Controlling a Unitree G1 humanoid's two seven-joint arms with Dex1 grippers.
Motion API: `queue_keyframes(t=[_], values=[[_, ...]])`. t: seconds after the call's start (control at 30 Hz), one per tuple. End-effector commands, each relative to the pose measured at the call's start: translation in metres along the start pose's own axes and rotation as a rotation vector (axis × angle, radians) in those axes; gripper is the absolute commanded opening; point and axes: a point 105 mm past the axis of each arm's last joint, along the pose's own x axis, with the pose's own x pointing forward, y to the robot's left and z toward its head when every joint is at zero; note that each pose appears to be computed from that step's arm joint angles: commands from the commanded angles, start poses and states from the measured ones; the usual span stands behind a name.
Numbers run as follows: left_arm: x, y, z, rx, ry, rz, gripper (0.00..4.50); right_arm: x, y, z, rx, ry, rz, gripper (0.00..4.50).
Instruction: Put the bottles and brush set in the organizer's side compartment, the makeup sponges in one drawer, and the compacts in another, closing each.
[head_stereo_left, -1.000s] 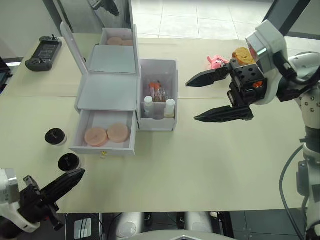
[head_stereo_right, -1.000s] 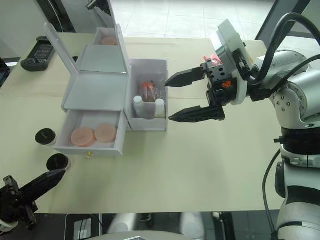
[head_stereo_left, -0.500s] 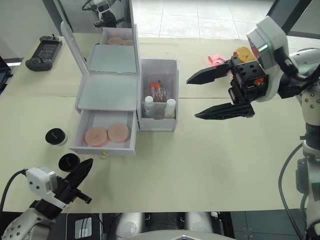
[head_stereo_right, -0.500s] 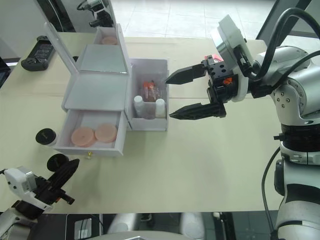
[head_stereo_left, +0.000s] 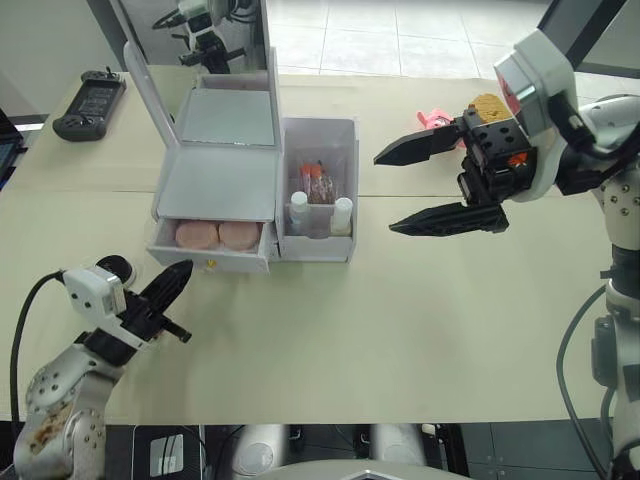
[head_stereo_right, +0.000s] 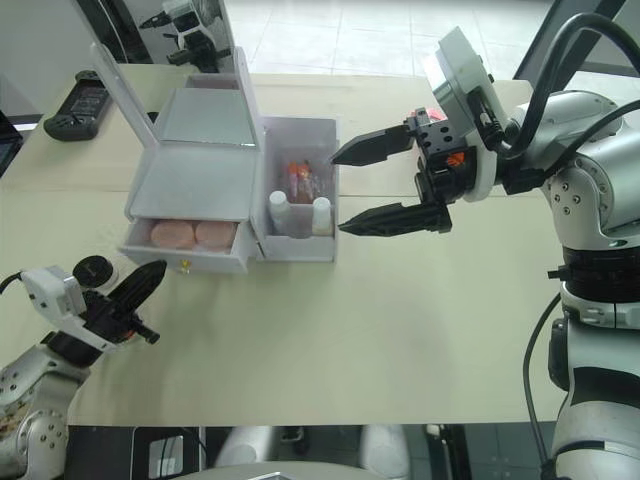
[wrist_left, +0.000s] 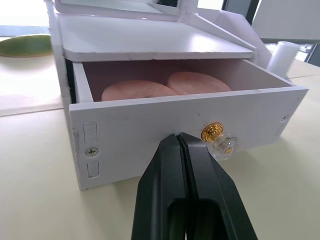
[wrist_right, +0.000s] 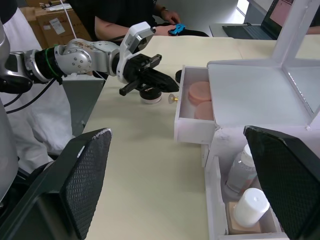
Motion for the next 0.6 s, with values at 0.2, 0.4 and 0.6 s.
queue_keyframes(t=[0.2, 0.4, 0.6], values=[[0.021, 0.001, 0.014, 0.047, -0.017, -0.061, 0.03, 0.001, -0.006, 0.014, -0.083, 0.0, -0.051, 4.5], [0.031, 0.001, 0.021, 0.059, -0.038, -0.077, 0.03, 0.003, -0.004, 0.018, -0.089, -0.001, -0.064, 4.5], [0.048, -0.005, 0.018, 0.036, -0.043, -0.108, 0.03, 0.004, -0.006, 0.021, -0.097, 0.008, -0.096, 4.5]])
